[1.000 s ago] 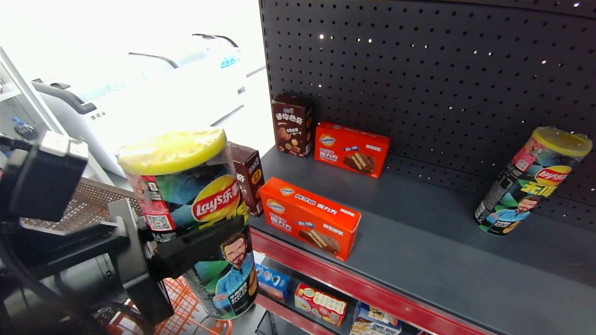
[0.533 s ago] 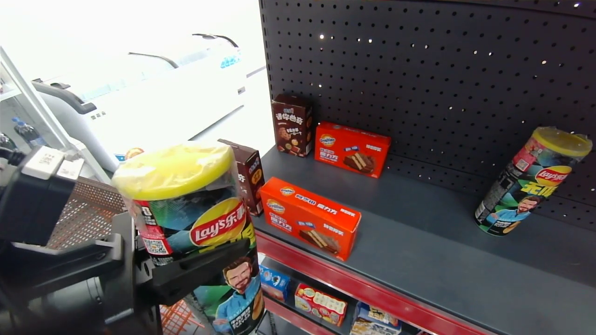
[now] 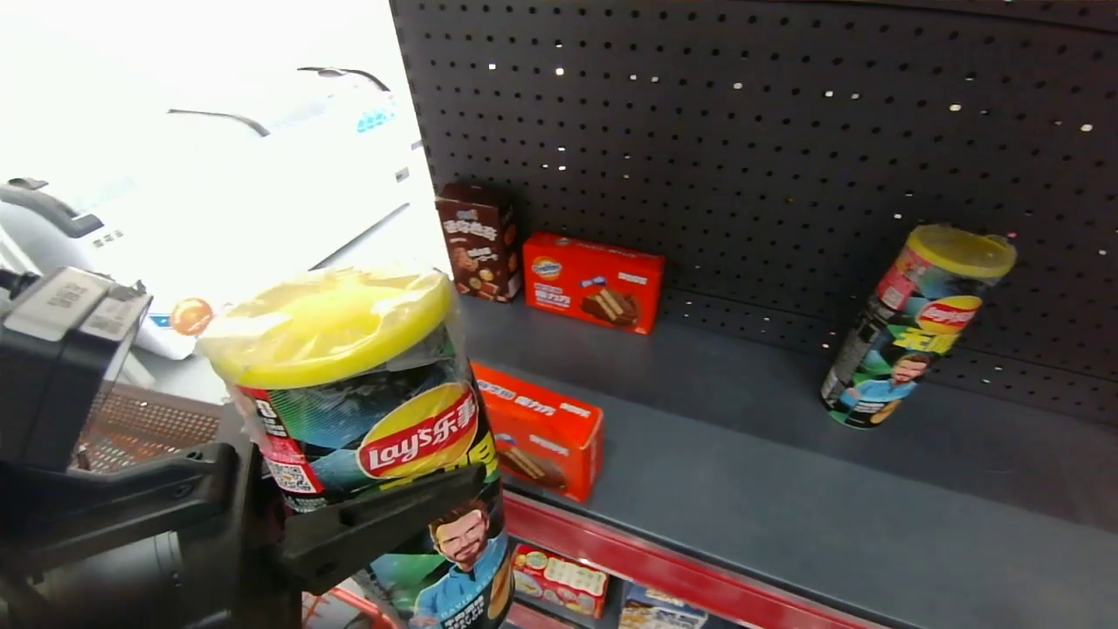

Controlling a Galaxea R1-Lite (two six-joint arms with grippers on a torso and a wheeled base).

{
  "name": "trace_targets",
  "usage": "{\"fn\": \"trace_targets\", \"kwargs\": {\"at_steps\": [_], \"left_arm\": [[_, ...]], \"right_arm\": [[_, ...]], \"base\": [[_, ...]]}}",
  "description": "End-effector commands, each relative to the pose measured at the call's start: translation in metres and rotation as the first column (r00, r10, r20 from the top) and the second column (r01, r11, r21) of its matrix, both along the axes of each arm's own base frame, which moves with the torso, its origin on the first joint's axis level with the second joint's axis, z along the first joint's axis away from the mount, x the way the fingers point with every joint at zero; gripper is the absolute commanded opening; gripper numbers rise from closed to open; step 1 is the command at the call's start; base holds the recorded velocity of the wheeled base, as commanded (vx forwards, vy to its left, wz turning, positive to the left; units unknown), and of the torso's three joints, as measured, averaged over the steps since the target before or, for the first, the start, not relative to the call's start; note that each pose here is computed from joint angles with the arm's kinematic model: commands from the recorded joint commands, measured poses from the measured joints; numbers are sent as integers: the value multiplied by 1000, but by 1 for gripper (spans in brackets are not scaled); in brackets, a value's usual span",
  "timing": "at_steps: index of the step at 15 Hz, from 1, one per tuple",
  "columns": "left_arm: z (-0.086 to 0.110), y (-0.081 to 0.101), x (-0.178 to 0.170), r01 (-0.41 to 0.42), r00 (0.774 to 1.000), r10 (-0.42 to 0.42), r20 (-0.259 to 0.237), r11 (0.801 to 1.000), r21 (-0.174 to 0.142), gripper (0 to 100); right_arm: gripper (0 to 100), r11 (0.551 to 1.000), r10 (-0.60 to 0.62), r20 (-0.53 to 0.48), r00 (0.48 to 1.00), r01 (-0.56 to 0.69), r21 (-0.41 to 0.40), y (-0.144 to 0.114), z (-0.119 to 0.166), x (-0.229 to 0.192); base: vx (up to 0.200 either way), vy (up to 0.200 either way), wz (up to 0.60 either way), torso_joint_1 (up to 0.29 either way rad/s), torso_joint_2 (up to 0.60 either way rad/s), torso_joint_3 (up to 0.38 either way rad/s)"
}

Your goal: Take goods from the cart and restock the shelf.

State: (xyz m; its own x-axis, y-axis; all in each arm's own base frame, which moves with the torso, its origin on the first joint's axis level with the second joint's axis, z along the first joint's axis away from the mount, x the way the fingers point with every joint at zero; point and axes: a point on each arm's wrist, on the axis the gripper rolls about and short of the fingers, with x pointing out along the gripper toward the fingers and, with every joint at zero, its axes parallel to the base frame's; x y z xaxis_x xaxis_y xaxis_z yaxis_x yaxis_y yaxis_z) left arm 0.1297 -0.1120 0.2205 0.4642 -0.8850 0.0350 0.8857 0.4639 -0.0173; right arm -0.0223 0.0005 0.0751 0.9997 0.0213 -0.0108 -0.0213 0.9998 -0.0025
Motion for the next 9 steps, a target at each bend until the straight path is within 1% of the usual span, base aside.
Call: {"fn": "trace_targets", "kwargs": {"at_steps": [1, 5, 9], "left_arm": [[0, -1, 1, 2, 1000, -2, -2, 1000, -1, 0], [0, -1, 2, 0, 1000, 0, -3, 1000, 0, 0], [-1, 1, 2, -9, 1000, 9, -5, 1000, 2, 0]], "right_arm": [[100, 1000, 0, -1, 1000, 0, 0, 0, 0, 0], [100, 1000, 0, -1, 1000, 0, 0, 0, 0, 0], [100, 1000, -1, -1, 1000, 1, 1, 0, 0, 0]], "base": [[0, 0, -600, 2, 2, 7], [0, 0, -600, 5, 2, 4], [0, 0, 0, 0, 0, 0]]}}
